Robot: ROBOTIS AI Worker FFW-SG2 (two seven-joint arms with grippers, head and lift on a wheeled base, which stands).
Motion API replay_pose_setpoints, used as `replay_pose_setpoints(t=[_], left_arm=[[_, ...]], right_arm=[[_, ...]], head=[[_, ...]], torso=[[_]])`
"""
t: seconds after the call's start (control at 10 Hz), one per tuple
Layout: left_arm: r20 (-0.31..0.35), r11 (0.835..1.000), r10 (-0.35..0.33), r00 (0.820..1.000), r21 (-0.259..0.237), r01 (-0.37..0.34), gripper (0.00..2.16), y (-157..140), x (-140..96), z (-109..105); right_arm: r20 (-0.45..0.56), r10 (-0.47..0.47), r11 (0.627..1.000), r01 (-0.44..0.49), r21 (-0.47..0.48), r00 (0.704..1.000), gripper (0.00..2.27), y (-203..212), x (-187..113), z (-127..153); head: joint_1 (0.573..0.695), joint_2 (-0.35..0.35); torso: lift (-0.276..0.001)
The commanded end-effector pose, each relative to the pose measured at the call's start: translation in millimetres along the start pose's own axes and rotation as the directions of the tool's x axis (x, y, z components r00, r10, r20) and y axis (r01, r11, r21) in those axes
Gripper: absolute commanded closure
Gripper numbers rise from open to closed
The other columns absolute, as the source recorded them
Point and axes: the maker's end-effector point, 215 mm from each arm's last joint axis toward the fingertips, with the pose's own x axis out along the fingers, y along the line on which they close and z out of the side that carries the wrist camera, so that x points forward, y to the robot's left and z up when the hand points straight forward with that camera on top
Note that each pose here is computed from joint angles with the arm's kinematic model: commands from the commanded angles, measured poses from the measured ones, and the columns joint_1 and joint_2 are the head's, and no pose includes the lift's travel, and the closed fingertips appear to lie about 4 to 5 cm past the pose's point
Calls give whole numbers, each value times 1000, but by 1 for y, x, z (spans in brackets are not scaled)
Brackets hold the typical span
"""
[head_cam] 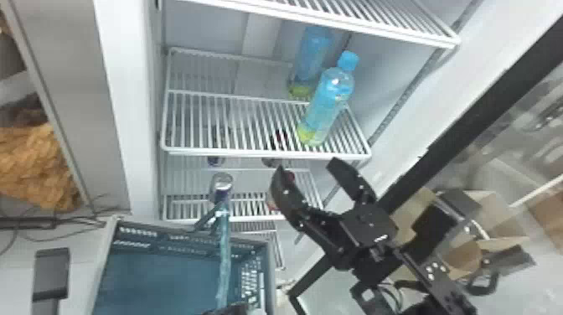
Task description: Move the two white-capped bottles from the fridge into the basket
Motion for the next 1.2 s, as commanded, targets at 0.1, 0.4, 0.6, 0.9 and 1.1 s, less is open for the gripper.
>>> replay_pose_setpoints(t=[0.1,0.4,0.6,0.9,1.1], left_arm=[[-1,1000,0,1000,-1,0,1193,0,0,-1],[0,1000,1,1000,-3,-1,1193,1,0,-1],[-2,1000,0,1000,-4,0,1193,0,0,-2],[-2,1000,0,1000,-4,0,1194,0,0,-2],[-3,1000,-1,1000,-4,1,1193,0,1,-2]], right_arm=[[79,-58,998,59,-12,995,116,-15,-5,11],[150,-147,986,157,-55,978,116,-44,-14,11],[160,-180,979,192,-61,971,116,-57,-20,4],[160,-183,979,194,-61,970,119,-58,-20,3],[162,-182,979,194,-61,970,121,-58,-20,4]], head=[[695,-350],[695,-350],[695,-350],[695,-350],[695,-350]], torso=[[0],[0],[0],[0],[0]])
